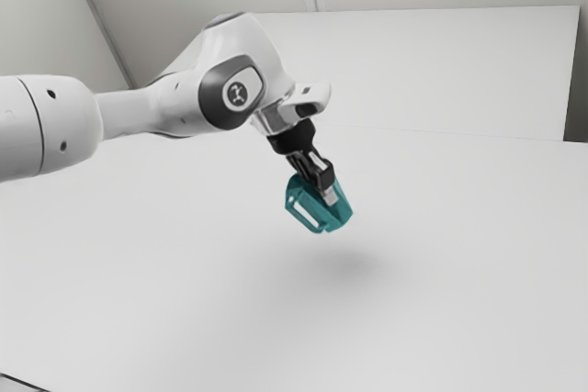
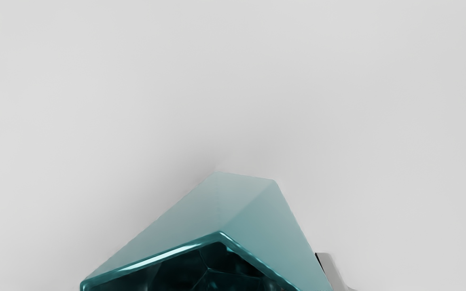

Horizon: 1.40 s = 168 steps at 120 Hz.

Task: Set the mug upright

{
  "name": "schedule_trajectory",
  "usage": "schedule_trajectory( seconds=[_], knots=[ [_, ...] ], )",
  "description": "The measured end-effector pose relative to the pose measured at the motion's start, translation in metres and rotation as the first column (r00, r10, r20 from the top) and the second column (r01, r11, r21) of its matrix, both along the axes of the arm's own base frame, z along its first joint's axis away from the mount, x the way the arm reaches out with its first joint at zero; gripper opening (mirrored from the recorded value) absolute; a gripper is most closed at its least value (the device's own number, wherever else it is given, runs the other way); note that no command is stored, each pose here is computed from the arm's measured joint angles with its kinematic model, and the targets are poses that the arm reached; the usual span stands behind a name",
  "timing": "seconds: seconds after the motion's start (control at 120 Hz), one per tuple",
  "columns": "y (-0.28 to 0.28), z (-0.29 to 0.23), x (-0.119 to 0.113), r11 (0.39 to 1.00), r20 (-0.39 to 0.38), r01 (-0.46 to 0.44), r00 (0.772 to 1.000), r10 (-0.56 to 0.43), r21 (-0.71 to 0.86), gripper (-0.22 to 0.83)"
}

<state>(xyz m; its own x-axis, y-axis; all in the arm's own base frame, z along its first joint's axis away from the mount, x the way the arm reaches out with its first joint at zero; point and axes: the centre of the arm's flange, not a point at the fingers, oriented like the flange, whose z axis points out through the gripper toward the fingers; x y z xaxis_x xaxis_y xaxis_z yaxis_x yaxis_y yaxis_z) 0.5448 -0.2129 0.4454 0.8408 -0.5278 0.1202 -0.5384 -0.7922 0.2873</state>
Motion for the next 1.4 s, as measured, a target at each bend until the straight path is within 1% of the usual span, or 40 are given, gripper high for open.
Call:
schedule_trajectory(
  seconds=[0.133,0.292,0.4,0.542,0.667,0.933,1.017,1.142,1.4],
  knots=[
    [0.029,0.005,-0.003,0.994,-0.007,-0.054,0.998,0.055,0.091,-0.14],
    [0.051,0.004,-0.004,0.974,-0.004,-0.097,0.995,0.1,0.202,-0.14],
    [0.061,0.006,-0.006,0.96,0.005,-0.132,0.991,0.135,0.248,-0.14],
    [0.075,0.01,-0.017,0.939,0.019,-0.183,0.982,0.186,0.292,-0.14],
    [0.086,0.008,-0.021,0.917,0.03,-0.222,0.974,0.225,0.332,-0.14],
    [0.117,-0.008,-0.04,0.864,0.03,-0.314,0.944,0.33,0.394,-0.14],
    [0.121,-0.023,-0.049,0.852,0.022,-0.33,0.936,0.352,0.407,-0.14],
    [0.127,-0.04,-0.056,0.838,0.031,-0.364,0.922,0.385,0.407,-0.14],
    [0.131,-0.057,-0.056,0.819,0.115,-0.422,0.904,0.411,0.389,-0.14]
  ],
)
